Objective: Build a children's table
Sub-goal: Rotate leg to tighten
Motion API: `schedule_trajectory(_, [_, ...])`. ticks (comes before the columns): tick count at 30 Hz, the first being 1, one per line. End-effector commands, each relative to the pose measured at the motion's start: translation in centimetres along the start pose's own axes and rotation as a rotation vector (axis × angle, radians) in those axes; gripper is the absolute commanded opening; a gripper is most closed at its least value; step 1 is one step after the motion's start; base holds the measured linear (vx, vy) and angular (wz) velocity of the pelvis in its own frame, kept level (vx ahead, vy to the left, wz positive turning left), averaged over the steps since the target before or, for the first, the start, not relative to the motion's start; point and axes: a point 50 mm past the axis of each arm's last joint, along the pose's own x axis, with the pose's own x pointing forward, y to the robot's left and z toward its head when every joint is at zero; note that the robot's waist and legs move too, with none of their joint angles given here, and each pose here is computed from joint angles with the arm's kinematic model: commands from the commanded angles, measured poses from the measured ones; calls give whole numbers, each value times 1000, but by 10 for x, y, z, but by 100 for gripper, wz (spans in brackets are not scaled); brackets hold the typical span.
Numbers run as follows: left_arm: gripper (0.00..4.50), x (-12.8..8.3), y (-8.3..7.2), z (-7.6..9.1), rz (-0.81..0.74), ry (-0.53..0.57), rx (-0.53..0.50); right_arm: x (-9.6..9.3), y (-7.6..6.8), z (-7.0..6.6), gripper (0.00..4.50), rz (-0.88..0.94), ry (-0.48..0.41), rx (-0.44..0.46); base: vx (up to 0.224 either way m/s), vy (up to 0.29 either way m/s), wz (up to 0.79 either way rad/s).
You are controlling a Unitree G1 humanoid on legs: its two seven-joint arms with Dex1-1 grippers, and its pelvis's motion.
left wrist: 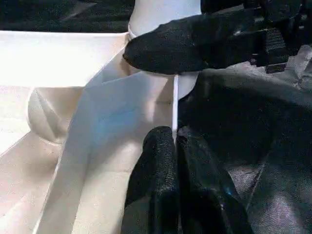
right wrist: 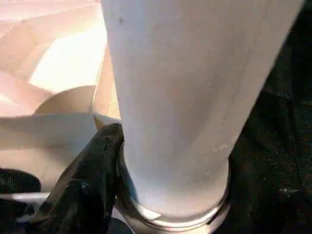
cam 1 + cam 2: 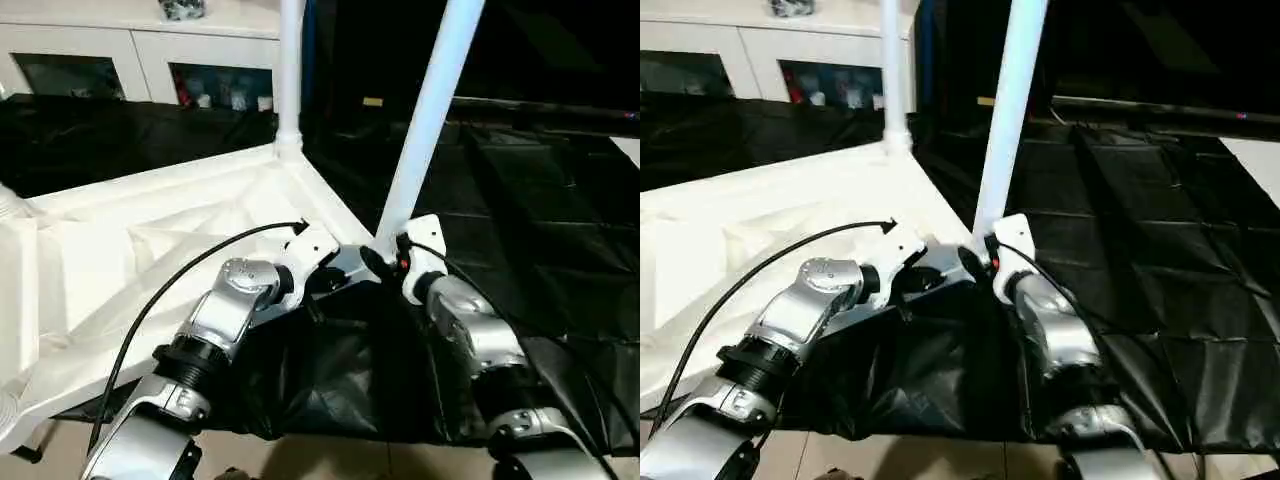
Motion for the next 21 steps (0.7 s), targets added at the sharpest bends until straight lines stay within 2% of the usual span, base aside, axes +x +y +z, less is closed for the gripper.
schedule_trajectory(1, [0,17,-21,28,-91,-106,66,16,55,5,340,261,-20,49,0,0,0])
schedule_trajectory(2, [0,17,-21,28,-91,-106,66,16,55,5,348,261,-20,49,0,0,0])
schedule_trajectory(3, [0,13,-20,26,-112,-112,78,13,50,5,375,269,-16,17,0,0,0])
schedule_trajectory(5, [0,10,-19,24,-123,-113,83,12,46,5,388,267,-13,-6,0,0,0])
schedule_trajectory(7, [0,1,-16,18,-152,-116,87,2,33,4,388,329,6,-79,0,0,0])
schedule_trajectory(13, [0,-16,-11,11,-224,-135,95,-21,12,2,388,488,51,-177,0,0,0])
schedule_trajectory(15, [0,-26,-12,8,-296,-133,107,-33,4,1,388,566,73,-232,0,0,0])
schedule_trajectory(21, [0,-39,-12,1,-391,-101,125,-48,-2,0,388,684,113,-272,0,0,0])
